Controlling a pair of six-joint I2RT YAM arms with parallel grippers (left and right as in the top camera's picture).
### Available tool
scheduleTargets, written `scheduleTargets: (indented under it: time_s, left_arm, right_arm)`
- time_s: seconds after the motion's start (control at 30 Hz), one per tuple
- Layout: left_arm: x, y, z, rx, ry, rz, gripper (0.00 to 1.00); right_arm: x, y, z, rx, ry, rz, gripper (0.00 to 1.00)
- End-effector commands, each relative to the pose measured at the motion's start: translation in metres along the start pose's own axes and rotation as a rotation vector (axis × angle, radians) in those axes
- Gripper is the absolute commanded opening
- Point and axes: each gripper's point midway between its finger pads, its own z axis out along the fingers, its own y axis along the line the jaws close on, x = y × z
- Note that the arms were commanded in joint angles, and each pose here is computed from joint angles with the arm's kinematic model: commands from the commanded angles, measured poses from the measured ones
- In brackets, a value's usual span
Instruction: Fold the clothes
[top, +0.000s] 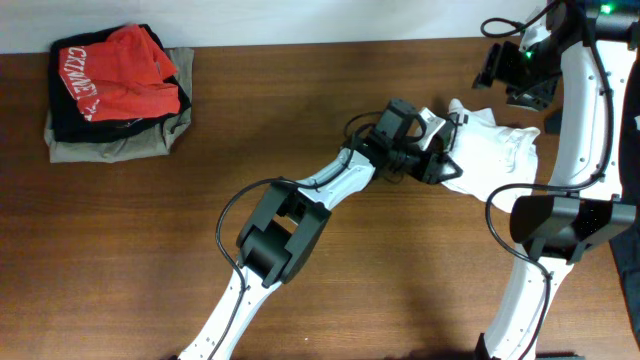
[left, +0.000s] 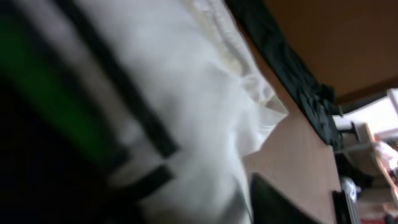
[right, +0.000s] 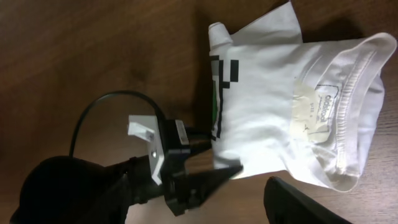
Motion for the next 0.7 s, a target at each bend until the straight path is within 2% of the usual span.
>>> scheduleTargets:
  time_s: [0.0,0.07,0.2,0.23,0.3,0.37,0.43,0.5,0.67]
  left_arm:
    - [0.001,0.029,0.000,-0.129,-0.013,-0.030,0.34]
    - [0.001,0.037,-0.005,-0.153,-0.014,-0.046,0.31]
    - [-0.006,0.057,-0.022,-0.189,-0.039,-0.068,0.14]
    - [-0.007,0.067,-0.030,-0.209,-0.042,-0.087,0.09]
    - [-0.009,0.087,-0.049,-0.240,-0.051,-0.129,0.08]
    - [-0.011,0.119,-0.082,-0.287,-0.070,-0.194,0.00]
    - [-0.012,0.150,-0.118,-0.333,-0.095,-0.258,0.01]
    - [-0.009,0.179,-0.154,-0.377,-0.118,-0.309,0.08]
    - [0.015,0.239,-0.247,-0.476,-0.163,-0.507,0.08]
  right_arm:
    - [0.008,0.004,-0.002,-0.009,0.018,-0.014,0.72]
    - [0.011,0.001,0.003,-0.003,0.041,-0.021,0.71]
    - [0.015,-0.002,0.010,0.006,0.070,-0.019,0.68]
    - [0.016,-0.002,0.010,0.006,0.071,-0.019,0.68]
    - [0.016,-0.002,0.010,0.006,0.071,-0.019,0.68]
    - [0.016,-0.002,0.010,0.006,0.071,-0.019,0.68]
    - [0.016,-0.002,0.010,0.006,0.071,-0.019,0.68]
    - [0.016,-0.002,0.010,0.006,0.070,-0.019,0.68]
    - [0.015,-0.003,0.010,0.010,0.069,-0.023,0.68]
